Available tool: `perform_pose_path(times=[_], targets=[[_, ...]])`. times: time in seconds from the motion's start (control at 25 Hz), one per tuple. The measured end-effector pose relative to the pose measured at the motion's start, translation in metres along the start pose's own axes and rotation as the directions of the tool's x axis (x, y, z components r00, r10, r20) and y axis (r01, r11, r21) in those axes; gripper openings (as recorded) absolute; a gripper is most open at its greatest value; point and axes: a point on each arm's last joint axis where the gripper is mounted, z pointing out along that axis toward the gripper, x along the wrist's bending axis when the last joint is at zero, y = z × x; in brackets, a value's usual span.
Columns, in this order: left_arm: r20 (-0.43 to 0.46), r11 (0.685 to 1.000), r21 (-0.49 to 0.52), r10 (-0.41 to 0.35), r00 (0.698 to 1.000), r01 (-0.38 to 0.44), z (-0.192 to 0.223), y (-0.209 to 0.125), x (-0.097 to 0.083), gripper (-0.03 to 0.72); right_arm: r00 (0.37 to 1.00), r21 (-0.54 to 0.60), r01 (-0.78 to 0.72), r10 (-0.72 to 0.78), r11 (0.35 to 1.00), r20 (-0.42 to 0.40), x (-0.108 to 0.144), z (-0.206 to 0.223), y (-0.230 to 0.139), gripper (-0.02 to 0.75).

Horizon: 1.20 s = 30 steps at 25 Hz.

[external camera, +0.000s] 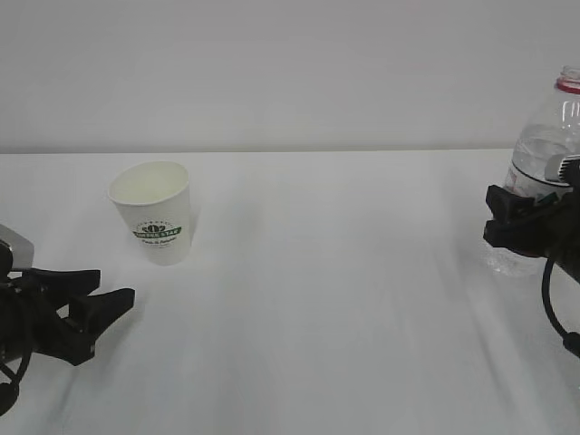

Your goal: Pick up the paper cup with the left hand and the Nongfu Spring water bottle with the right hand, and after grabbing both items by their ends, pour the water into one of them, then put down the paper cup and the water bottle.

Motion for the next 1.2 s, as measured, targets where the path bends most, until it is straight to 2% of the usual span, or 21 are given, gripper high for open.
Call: perform_pose_path(times=[0.24, 0.84, 0.92, 1.12, 1.2], targets=[[-0.034, 1.0, -0.015, -0.005, 0.999, 0.005, 0.002, 0.003, 0.004, 0.454, 1.0, -0.007, 0.0, 0.0, 1.0, 0.0, 0.0, 0.0, 0.002, 0.441], [-0.04, 0.998, -0.06, 0.032, 0.999, -0.034, 0.011, 0.014, 0.011, 0.461, 1.0, -0.023, 0.007, -0.007, 1.0, 0.001, 0.0, -0.002, 0.006, 0.441], [-0.04, 0.998, -0.057, 0.034, 0.999, -0.037, 0.012, 0.013, 0.011, 0.489, 1.0, -0.023, 0.007, -0.007, 1.0, 0.001, 0.0, -0.002, 0.006, 0.441], [-0.035, 1.0, -0.023, 0.019, 0.999, -0.019, 0.021, 0.002, 0.015, 0.647, 1.0, -0.023, 0.009, -0.009, 1.0, 0.001, 0.0, -0.002, 0.006, 0.441], [-0.031, 1.0, -0.013, 0.015, 0.999, -0.015, 0.029, -0.002, 0.019, 0.675, 1.0, -0.023, 0.009, -0.009, 1.0, 0.001, 0.0, -0.002, 0.006, 0.441]])
